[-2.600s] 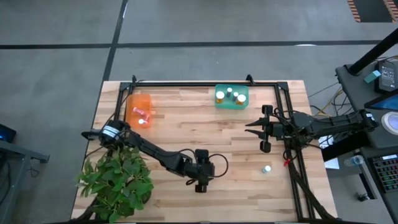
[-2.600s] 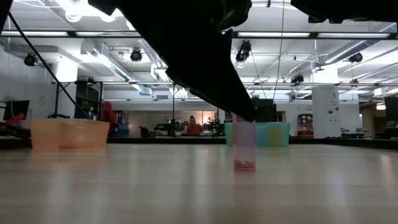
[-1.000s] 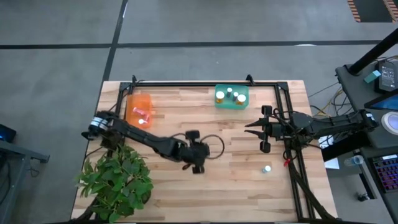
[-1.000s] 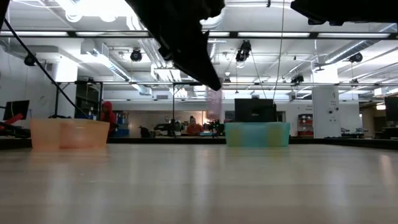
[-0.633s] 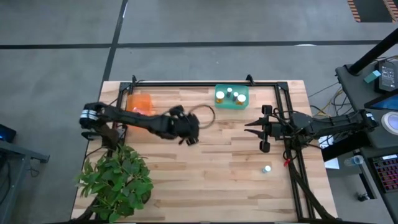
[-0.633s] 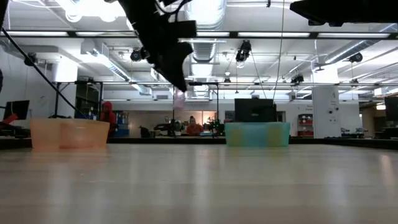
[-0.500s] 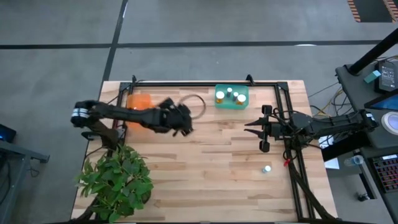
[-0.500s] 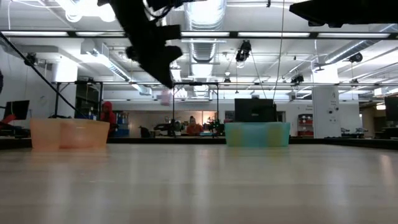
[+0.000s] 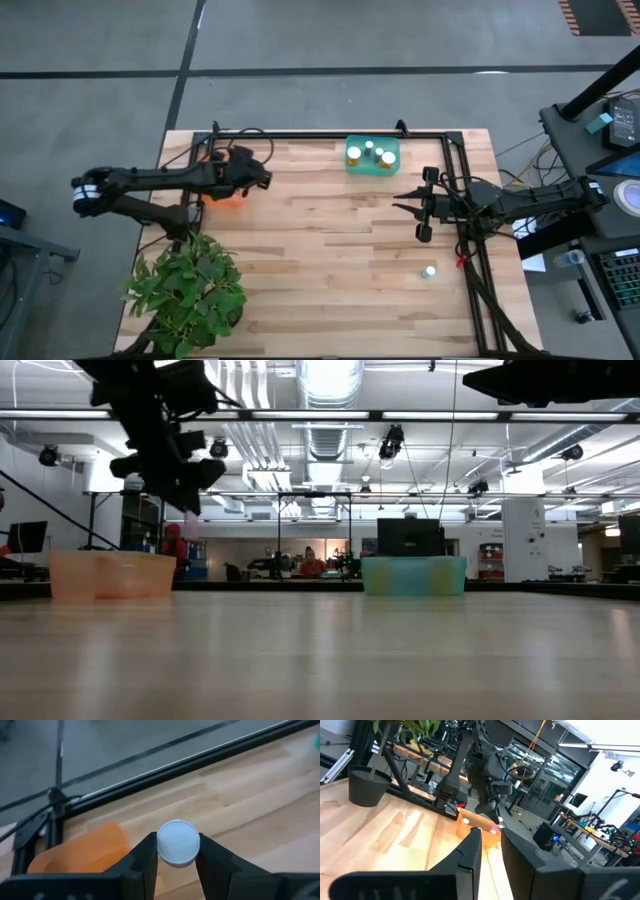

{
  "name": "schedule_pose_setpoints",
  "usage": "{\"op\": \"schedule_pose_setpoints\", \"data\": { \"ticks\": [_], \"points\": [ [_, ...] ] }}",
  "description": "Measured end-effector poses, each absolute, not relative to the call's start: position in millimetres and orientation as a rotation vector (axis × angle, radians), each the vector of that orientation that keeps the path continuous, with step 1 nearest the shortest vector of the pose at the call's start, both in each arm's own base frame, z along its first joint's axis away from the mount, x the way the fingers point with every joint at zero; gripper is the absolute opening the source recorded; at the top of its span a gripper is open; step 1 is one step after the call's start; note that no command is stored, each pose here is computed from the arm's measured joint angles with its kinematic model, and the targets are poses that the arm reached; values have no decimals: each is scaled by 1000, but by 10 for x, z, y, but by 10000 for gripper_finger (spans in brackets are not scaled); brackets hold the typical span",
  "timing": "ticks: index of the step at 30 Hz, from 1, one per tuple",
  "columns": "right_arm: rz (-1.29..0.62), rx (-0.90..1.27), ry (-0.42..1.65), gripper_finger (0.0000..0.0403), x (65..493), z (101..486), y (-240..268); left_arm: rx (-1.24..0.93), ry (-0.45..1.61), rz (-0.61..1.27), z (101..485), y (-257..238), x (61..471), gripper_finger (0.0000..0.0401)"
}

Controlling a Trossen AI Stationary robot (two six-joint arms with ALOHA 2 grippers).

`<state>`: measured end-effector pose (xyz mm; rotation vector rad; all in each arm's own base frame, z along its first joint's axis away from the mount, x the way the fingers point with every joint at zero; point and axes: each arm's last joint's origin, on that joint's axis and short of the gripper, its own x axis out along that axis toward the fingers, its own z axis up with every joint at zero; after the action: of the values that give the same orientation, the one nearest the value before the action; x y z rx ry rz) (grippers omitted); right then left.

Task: Pick and place medicine bottles into bin by pill shape (circle, oval)
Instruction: Put the pink tablet bottle into the orange bin

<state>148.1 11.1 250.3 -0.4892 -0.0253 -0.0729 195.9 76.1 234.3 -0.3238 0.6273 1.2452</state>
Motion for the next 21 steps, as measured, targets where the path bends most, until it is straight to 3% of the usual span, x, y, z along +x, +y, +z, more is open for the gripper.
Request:
{"op": "schedule_pose_setpoints", "data": {
  "ticks": [11, 21],
  "points": [
    [-71, -490, -18, 63, 1482, 2496, 111, -276, 684, 1404, 2302, 865, 1634, 93],
    [-83, -493, -13, 63, 1482, 2494, 107, -373, 667, 1565, 2183, 1072, 1381, 93]
  ]
}}
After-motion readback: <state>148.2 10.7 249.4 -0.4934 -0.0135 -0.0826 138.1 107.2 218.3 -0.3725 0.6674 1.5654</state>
